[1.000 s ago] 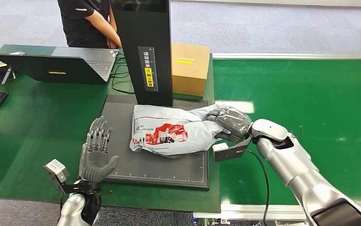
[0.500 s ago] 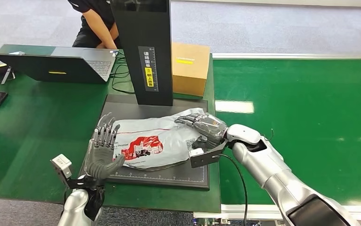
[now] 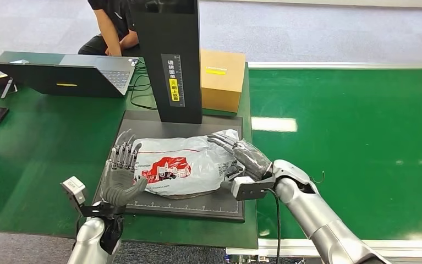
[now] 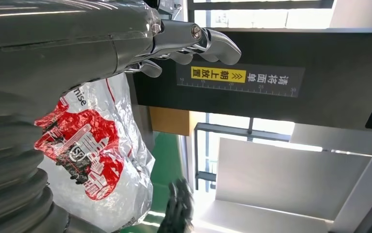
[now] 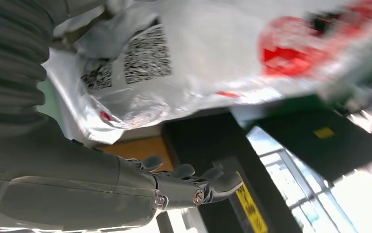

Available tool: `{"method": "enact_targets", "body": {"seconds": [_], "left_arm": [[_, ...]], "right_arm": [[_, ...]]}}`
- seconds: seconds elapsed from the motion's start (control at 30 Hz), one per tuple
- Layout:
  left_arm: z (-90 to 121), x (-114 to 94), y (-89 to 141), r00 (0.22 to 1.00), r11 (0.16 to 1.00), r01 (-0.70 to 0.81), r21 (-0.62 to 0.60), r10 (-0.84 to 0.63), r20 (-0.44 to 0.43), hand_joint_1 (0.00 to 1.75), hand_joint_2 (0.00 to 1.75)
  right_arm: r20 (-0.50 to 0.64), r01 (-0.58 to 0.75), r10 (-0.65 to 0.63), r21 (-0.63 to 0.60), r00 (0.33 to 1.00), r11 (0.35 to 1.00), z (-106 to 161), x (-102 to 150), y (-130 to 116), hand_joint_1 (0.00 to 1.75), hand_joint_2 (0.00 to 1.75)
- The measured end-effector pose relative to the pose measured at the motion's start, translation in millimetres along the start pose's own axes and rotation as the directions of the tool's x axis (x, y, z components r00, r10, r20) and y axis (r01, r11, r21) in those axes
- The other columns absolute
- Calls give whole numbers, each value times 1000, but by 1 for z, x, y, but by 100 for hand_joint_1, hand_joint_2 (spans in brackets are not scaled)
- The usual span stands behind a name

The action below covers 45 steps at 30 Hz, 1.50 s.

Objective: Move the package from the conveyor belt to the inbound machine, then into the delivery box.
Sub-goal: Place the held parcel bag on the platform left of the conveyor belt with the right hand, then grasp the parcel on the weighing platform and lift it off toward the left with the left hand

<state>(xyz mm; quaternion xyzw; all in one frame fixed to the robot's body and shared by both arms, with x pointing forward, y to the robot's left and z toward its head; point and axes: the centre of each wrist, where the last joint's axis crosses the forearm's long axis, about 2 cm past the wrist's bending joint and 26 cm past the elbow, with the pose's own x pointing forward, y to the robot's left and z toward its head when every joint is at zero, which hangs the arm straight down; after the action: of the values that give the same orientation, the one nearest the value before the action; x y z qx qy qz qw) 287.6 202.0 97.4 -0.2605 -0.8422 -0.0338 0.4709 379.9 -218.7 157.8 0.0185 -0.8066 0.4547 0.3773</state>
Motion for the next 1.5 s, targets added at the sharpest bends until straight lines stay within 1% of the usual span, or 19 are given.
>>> {"method": "enact_targets", "body": {"seconds": [0.03, 0.1, 0.13, 0.2, 0.3, 0.4, 0.53, 0.67, 0.77, 0.9, 0.97, 1.03, 1.17, 1.37, 1.5], "left_arm": [[0, 0, 0, 1000, 1000, 1, 3, -1, 0, 0, 175], [0, 0, 0, 1000, 1000, 6, 11, -6, -2, 0, 175], [1, 0, 1, 1000, 1000, 9, 15, -9, -3, 0, 175], [1, 0, 1, 1000, 1000, 10, 20, -10, -4, 0, 175], [3, -1, 1, 1000, 1000, 0, 30, 0, -6, 0, 175], [5, -1, 1, 1000, 1000, 0, 31, 0, -14, 0, 175], [6, -1, 1, 1000, 999, 17, 30, -16, -26, 0, 175], [7, -2, 1, 998, 998, 44, 34, -43, -39, 0, 175], [9, -2, 1, 994, 995, 89, 42, -87, -59, 0, 175], [11, -4, 0, 969, 974, 222, 36, -216, -117, 0, 175], [11, -4, -2, 935, 947, 322, -1, -318, -154, 0, 175], [9, -4, -6, 882, 900, 432, -53, -434, -182, 0, 175], [7, -4, -12, 762, 785, 600, -153, -620, -188, 0, 175], [5, -5, -23, 614, 630, 725, -278, -774, -156, 0, 175], [4, -6, -27, 523, 541, 777, -322, -839, -148, 0, 175]], "right_arm": [[16, 86, -85, -33, 996, 996, 6, 1, 1, 0, 175], [53, 241, -237, -94, 970, 966, 18, 5, 5, 0, 175], [74, 300, -292, -124, 953, 946, 25, 6, 6, 0, 175], [100, 354, -340, -192, 935, 915, 40, 9, 6, 0, 175], [91, 348, -337, -309, 937, 885, 65, 10, 7, 0, 175], [77, 359, -360, -405, 930, 841, 89, 9, 11, 0, 175], [53, 354, -378, -490, 924, 797, 115, 9, 16, 0, 175], [12, 294, -346, -558, 938, 776, 133, 10, 14, 0, 175], [22, 281, -340, -612, 940, 739, 143, 13, 9, 0, 175], [40, 279, -341, -664, 939, 693, 155, 18, 5, 0, 175], [38, 276, -342, -676, 939, 683, 160, 19, 4, 0, 175], [34, 274, -345, -682, 938, 678, 163, 20, 5, 0, 175], [33, 275, -351, -691, 936, 668, 165, 20, 7, 0, 175], [39, 286, -362, -692, 931, 663, 163, 20, 9, 0, 175], [33, 292, -372, -686, 927, 666, 161, 21, 11, 0, 175]]}}
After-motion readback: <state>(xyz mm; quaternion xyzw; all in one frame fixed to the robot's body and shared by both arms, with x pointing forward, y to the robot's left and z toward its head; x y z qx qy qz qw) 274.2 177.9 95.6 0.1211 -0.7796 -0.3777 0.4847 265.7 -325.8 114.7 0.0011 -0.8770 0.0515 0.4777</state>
